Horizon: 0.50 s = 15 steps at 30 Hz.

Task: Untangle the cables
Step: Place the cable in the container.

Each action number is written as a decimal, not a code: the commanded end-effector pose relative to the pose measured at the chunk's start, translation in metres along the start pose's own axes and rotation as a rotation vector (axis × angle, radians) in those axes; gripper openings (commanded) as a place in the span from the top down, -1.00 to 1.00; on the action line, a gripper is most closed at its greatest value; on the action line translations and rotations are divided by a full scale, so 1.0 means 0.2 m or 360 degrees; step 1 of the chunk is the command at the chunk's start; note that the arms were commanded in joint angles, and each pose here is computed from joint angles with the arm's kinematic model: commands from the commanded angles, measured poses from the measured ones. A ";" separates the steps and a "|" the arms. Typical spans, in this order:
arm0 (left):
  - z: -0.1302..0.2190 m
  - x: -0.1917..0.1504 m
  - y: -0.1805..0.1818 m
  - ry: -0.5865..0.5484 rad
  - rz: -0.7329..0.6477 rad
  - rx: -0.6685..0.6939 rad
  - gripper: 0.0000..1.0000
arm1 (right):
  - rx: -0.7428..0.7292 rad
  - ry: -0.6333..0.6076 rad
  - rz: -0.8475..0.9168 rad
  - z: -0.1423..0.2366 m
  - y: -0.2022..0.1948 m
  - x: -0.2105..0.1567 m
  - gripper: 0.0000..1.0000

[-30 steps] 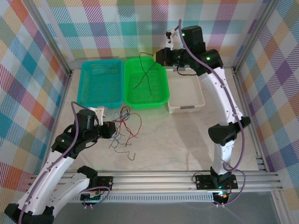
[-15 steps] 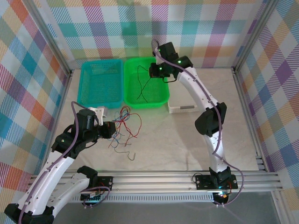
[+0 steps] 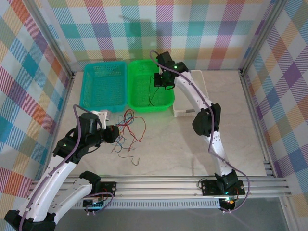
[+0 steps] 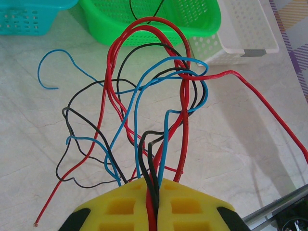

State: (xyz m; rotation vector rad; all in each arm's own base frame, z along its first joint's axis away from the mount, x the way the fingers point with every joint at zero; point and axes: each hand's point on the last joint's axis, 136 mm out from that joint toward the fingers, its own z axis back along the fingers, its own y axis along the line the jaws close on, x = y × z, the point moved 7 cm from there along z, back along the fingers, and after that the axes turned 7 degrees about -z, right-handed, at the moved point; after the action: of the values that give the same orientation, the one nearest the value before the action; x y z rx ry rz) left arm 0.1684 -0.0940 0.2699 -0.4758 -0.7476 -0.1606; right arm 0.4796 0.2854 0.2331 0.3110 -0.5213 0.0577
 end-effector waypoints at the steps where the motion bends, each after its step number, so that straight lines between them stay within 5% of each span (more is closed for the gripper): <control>1: 0.00 0.01 -0.02 -0.0060 -0.0044 -0.0050 1.00 | -0.0036 0.0057 0.0064 0.03 0.03 -0.05 0.85; 4: 0.00 0.01 -0.02 -0.0051 -0.0043 -0.0053 1.00 | -0.0015 0.0025 0.0085 0.07 0.05 -0.04 0.67; 10: -0.01 0.01 -0.03 -0.0040 -0.0046 -0.0065 1.00 | 0.0120 -0.0104 0.0093 0.32 0.12 0.04 -0.10; 15: -0.01 0.01 -0.03 -0.0035 -0.0045 -0.0071 1.00 | 0.0321 -0.0199 0.0101 0.68 0.18 0.05 -0.28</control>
State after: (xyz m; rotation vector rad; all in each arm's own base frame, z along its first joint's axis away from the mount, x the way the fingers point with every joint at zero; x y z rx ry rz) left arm 0.1681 -0.0947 0.2700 -0.4823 -0.7445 -0.1639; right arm 0.4537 0.2878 0.2777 0.3642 -0.5428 0.1175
